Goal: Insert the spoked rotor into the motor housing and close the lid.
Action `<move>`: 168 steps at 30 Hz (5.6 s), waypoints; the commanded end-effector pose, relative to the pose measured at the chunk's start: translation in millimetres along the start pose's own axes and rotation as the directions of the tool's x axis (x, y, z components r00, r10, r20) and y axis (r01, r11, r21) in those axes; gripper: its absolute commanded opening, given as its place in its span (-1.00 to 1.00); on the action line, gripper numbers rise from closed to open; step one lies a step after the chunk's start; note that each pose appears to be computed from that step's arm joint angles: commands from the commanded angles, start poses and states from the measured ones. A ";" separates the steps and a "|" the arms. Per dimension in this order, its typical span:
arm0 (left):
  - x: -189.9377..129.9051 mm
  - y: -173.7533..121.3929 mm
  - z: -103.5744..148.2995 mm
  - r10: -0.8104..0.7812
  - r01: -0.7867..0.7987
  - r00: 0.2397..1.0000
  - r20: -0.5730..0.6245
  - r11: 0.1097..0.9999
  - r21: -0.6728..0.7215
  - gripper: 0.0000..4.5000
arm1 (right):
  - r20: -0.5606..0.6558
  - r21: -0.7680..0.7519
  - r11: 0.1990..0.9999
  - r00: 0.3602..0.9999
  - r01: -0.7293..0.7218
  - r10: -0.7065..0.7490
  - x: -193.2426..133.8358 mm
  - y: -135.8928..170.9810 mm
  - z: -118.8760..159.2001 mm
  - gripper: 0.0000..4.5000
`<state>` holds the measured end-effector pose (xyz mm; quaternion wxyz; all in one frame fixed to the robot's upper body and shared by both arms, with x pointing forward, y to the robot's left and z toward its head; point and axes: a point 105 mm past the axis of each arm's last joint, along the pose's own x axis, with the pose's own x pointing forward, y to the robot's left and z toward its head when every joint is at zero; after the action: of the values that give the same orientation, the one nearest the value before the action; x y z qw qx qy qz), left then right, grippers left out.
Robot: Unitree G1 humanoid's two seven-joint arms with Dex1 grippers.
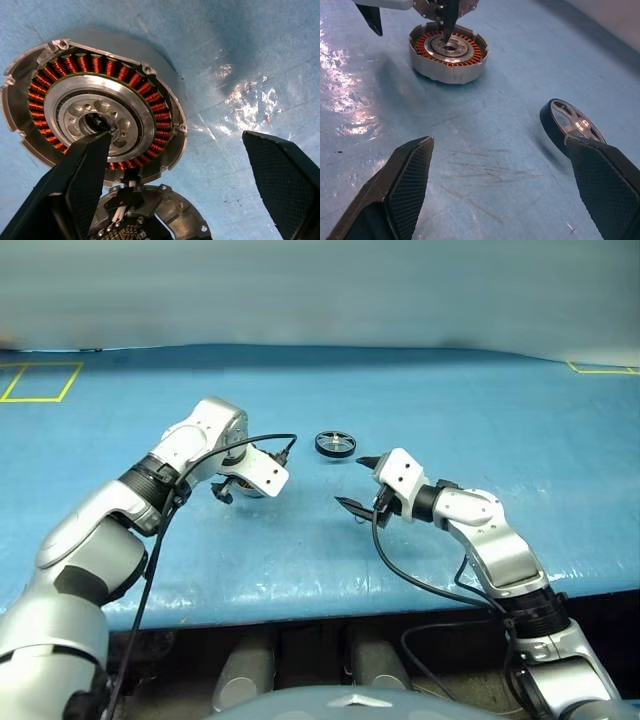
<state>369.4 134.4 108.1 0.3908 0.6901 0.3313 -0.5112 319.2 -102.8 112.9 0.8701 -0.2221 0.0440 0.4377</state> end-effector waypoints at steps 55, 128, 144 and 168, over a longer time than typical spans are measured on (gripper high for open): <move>-28.1 9.9 92.8 0.235 -0.390 0.921 0.312 0.595 0.702 -0.16 | 0.021 -0.021 0.967 0.967 0.253 -0.252 -34.2 -24.2 -4.6 1.00; -20.9 -91.0 4.6 0.977 0.030 0.088 0.192 0.190 -0.981 0.86 | -0.086 0.217 0.942 0.966 0.256 -0.243 -34.5 9.0 -52.5 1.00; -12.3 -74.6 39.2 0.957 0.089 0.021 0.290 0.287 -0.954 0.86 | -0.128 0.270 0.937 0.973 0.222 -0.194 -21.0 22.4 -69.4 1.00; -9.6 -89.1 36.6 0.942 0.034 0.103 0.319 0.317 -0.948 0.89 | -0.209 0.302 0.925 0.963 0.229 -0.170 -27.4 29.2 -90.1 -0.57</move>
<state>276.3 147.3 82.1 0.9205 0.0762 -0.0335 -0.3817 292.5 -137.8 32.8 0.9262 -0.1189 0.1565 0.3219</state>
